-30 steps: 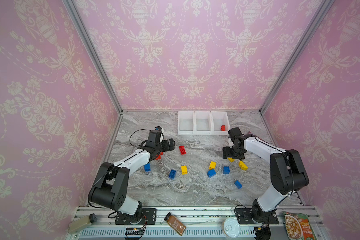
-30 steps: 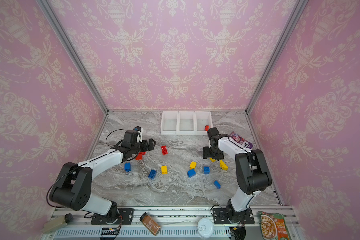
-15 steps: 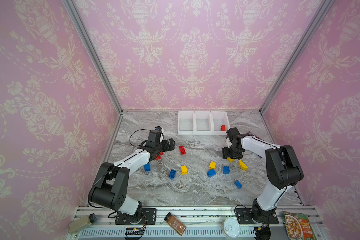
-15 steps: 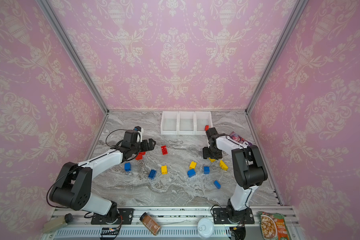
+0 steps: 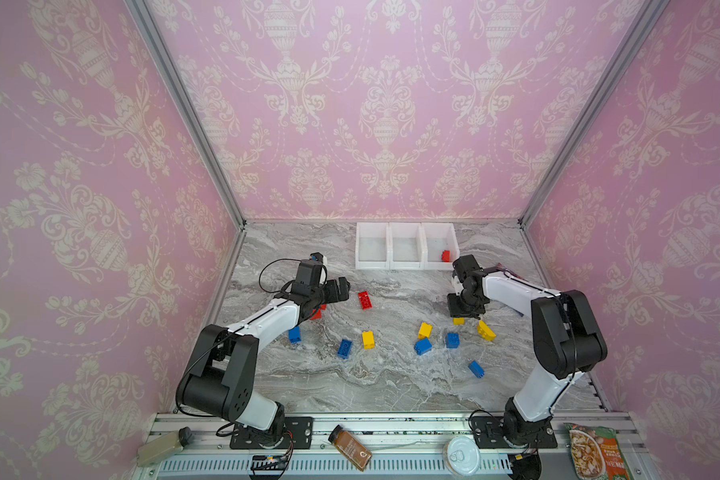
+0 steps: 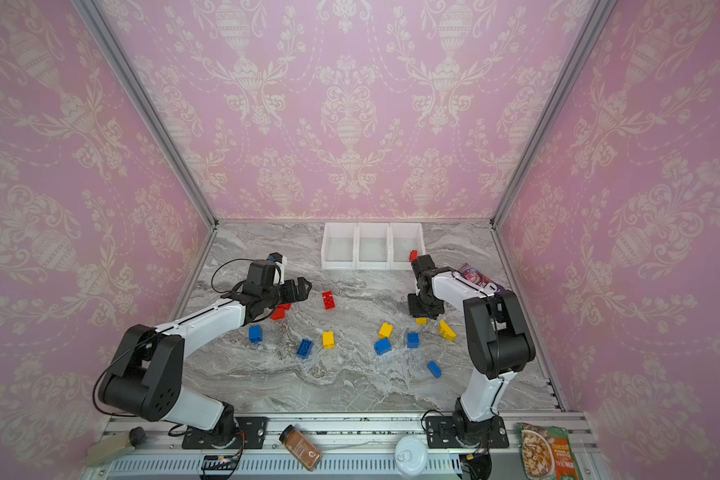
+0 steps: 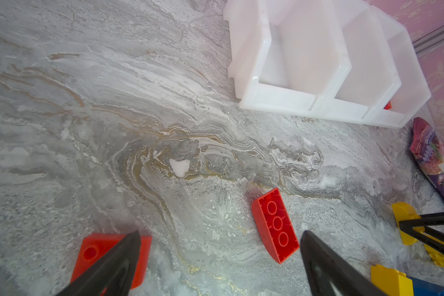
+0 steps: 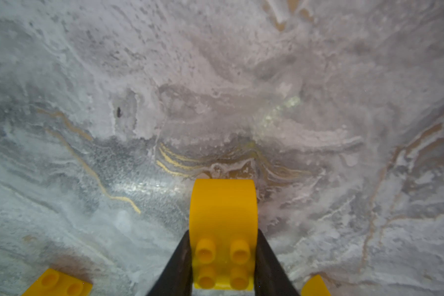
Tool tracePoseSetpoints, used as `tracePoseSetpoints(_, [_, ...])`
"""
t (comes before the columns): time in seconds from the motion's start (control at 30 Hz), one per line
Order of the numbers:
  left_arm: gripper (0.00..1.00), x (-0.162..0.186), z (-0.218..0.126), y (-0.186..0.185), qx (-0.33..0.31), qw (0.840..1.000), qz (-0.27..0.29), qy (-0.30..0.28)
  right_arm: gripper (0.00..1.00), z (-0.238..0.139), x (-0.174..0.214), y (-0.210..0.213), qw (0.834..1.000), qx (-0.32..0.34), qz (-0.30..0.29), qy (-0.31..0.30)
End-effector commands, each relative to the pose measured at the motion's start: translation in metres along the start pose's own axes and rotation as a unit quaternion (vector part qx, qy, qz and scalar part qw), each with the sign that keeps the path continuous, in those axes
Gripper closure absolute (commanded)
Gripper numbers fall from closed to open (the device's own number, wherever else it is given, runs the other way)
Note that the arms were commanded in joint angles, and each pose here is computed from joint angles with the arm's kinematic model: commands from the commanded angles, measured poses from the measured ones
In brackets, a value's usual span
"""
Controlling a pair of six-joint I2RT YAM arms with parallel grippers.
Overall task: Sort the legos into containers by color
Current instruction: 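Carry the yellow brick with the right gripper into the middle bin compartment and release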
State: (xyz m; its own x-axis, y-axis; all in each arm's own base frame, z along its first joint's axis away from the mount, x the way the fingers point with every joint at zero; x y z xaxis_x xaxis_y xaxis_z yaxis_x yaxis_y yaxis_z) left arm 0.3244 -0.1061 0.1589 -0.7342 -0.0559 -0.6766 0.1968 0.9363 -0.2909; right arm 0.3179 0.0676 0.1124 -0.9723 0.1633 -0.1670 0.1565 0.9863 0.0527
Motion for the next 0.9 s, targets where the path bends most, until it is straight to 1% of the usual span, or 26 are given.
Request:
tracePoseSetpoints(0.0, [0.01, -0.001, -0.008, -0.005, 0.008, 1.000, -0.003, -0.004, 0.71, -0.014, -0.001, 0.008, 1.000, -0.002, -0.013, -0.020])
tracePoseSetpoints(0.2, [0.01, 0.000, -0.009, -0.005, 0.010, 1.000, -0.007, -0.005, 0.71, -0.045, -0.010, 0.039, 0.996, -0.052, -0.033, -0.060])
tracePoseSetpoints(0.23, [0.01, 0.000, -0.010, -0.005, 0.011, 1.000, -0.008, -0.006, 0.71, -0.058, -0.021, 0.049, 0.994, -0.069, -0.036, -0.082])
tracePoseSetpoints(0.33, [0.01, 0.000, -0.010, -0.006, 0.014, 1.000, -0.010, -0.007, 0.71, -0.074, -0.038, 0.067, 0.988, -0.101, -0.042, -0.110])
tracePoseSetpoints(0.5, [0.01, 0.001, -0.011, -0.006, 0.017, 1.000, -0.011, -0.010, 0.71, -0.089, -0.077, 0.101, 0.978, -0.140, -0.061, -0.138])
tracePoseSetpoints(0.6, [0.01, 0.002, -0.012, -0.006, 0.017, 1.000, -0.010, -0.011, 0.71, -0.091, -0.105, 0.121, 0.975, -0.152, -0.071, -0.148])
tracePoseSetpoints(0.7, [0.01, 0.002, -0.014, -0.006, 0.016, 1.000, -0.010, -0.012, 0.71, -0.084, -0.130, 0.137, 0.973, -0.161, -0.070, -0.149])
tracePoseSetpoints(0.87, [0.01, 0.004, -0.018, -0.005, 0.012, 1.000, -0.010, -0.013, 0.70, -0.063, -0.161, 0.153, 0.977, -0.145, -0.065, -0.145])
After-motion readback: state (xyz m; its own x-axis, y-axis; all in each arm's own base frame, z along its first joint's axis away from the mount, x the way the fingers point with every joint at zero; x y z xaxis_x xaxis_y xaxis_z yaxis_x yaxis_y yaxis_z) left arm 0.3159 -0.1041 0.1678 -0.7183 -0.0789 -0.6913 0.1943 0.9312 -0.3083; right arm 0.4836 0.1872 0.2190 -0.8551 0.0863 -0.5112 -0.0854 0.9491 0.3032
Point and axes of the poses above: each gripper's point midway between its finger pads, its own z axis out along the fingers, its own y axis along the line the jaws close on, x = y × z, the point moved 9 cm from there along -z, back along the fingers, and after that the axes turned 10 degrees about z, right-handed, at the moved point
